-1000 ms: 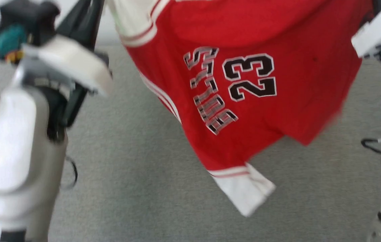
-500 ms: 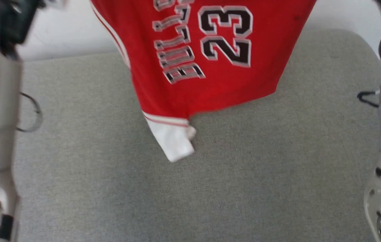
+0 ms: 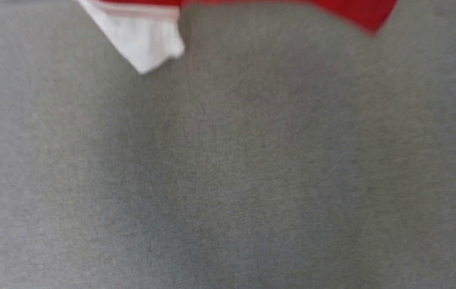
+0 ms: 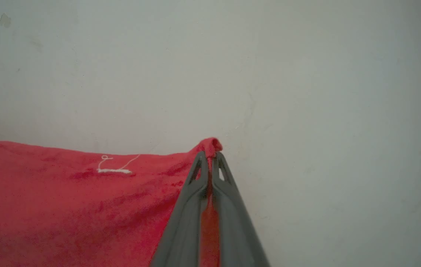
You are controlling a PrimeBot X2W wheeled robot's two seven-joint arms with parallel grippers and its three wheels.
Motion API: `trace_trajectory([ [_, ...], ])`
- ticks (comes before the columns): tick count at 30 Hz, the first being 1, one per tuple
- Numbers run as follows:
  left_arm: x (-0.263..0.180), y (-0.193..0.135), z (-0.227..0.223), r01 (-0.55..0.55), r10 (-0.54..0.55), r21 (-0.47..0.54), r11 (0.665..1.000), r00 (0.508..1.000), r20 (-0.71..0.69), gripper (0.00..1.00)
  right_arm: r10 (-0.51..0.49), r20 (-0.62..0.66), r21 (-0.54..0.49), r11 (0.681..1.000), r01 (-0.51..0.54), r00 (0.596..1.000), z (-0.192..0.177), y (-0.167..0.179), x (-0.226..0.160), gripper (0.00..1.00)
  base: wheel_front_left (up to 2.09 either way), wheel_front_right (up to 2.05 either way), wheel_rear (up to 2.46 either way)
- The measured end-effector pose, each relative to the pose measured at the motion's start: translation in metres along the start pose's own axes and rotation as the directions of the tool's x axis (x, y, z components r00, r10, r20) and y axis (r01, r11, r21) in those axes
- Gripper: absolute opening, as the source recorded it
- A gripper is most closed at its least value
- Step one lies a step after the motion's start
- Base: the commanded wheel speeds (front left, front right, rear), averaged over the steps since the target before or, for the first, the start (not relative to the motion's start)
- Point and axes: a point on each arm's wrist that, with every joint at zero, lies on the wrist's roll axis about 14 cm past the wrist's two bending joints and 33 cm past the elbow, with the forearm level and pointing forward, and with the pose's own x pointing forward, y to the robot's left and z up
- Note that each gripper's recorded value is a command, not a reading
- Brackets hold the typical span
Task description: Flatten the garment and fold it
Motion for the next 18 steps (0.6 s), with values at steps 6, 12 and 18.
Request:
trace_trajectory([
  [6, 0.009, -0.001, -0.039, 0.006, -0.011, 0.085, 0.996, 0.999, 0.054, 0.00, 0.009, 0.012, -0.042, 0.999, -0.008, 1.000, -0.048, 0.009, 0.031, 0.00, 0.00, 0.00, 0.00],
  [12, -0.004, -0.008, -0.106, 0.012, -0.014, 0.114, 0.993, 1.000, 0.010, 0.00, 0.063, -0.068, -0.066, 0.995, -0.068, 0.996, -0.131, 0.032, 0.042, 0.00, 0.00, 0.00, 0.00],
  [18, -0.037, -0.038, -0.174, 0.039, -0.038, 0.015, 0.999, 0.995, -0.087, 0.00, 0.133, -0.154, -0.051, 0.989, -0.142, 0.979, -0.206, 0.059, 0.039, 0.00, 0.00, 0.00, 0.00],
])
